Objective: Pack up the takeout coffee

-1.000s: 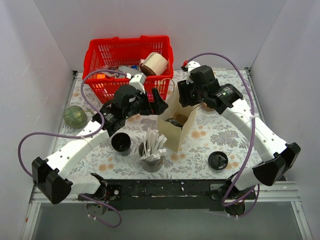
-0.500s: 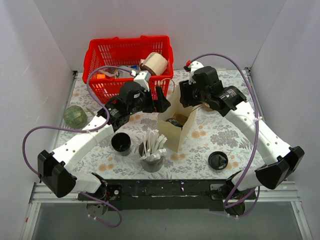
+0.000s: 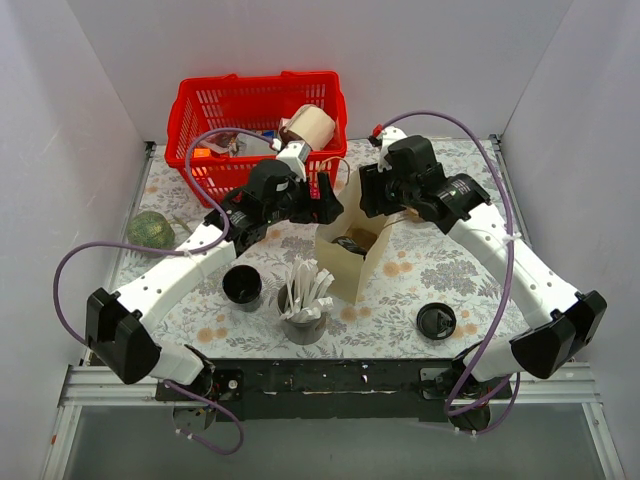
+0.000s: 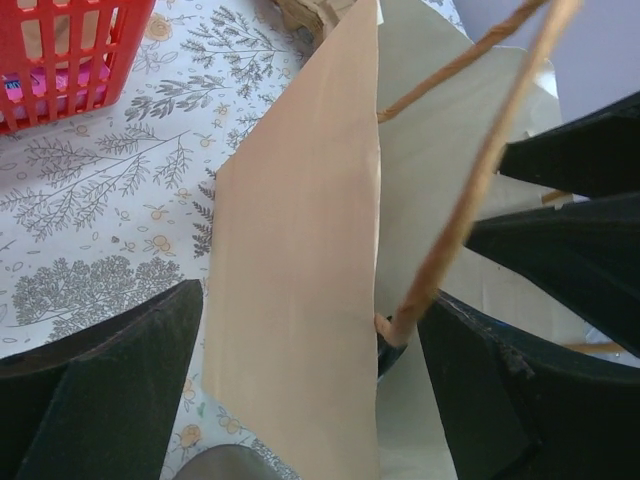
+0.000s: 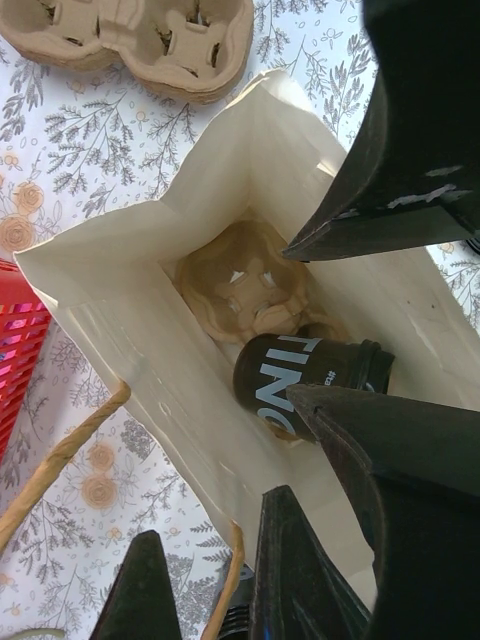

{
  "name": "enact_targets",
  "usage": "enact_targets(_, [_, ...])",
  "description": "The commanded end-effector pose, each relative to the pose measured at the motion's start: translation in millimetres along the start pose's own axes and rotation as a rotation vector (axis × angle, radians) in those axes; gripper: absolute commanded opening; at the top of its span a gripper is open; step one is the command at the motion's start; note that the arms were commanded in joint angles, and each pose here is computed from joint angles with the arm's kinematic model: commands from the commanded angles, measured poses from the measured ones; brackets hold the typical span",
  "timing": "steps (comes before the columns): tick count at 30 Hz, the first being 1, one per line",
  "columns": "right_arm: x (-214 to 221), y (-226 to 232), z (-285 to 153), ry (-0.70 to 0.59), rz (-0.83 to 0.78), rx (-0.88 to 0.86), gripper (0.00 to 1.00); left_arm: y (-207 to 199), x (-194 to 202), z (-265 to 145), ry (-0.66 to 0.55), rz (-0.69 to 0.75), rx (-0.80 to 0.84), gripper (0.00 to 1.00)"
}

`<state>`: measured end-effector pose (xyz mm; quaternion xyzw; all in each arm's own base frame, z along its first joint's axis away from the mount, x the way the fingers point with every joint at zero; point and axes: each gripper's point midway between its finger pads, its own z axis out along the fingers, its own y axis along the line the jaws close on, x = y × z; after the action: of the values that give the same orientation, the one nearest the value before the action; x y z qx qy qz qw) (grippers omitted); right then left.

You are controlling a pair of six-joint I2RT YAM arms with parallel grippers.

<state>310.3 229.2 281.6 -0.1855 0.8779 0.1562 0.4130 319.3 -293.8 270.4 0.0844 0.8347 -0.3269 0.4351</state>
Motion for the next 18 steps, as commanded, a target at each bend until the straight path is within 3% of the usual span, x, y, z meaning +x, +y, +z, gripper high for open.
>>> enact_targets(1, [-6,1,-3,-0.035,0.01,-0.026,0.61,-2,-8,5,0.008,0.043,0.001,0.82])
enact_targets(6, [-1,3,6,-0.023,0.014,-0.057,0.61,3,-5,13,0.036,0.061,-0.021,0.51])
enact_targets(7, [-1,3,7,-0.022,0.013,-0.06,0.61,1,-8,13,0.031,0.064,-0.018,0.4])
enact_targets(14, [-26,9,-2,-0.092,-0.014,-0.09,0.61,-4,-20,11,0.013,0.1,-0.016,0.1])
enact_targets(18, [-22,8,-1,-0.079,-0.066,-0.101,0.64,-17,-39,6,-0.038,0.15,0.032,0.01])
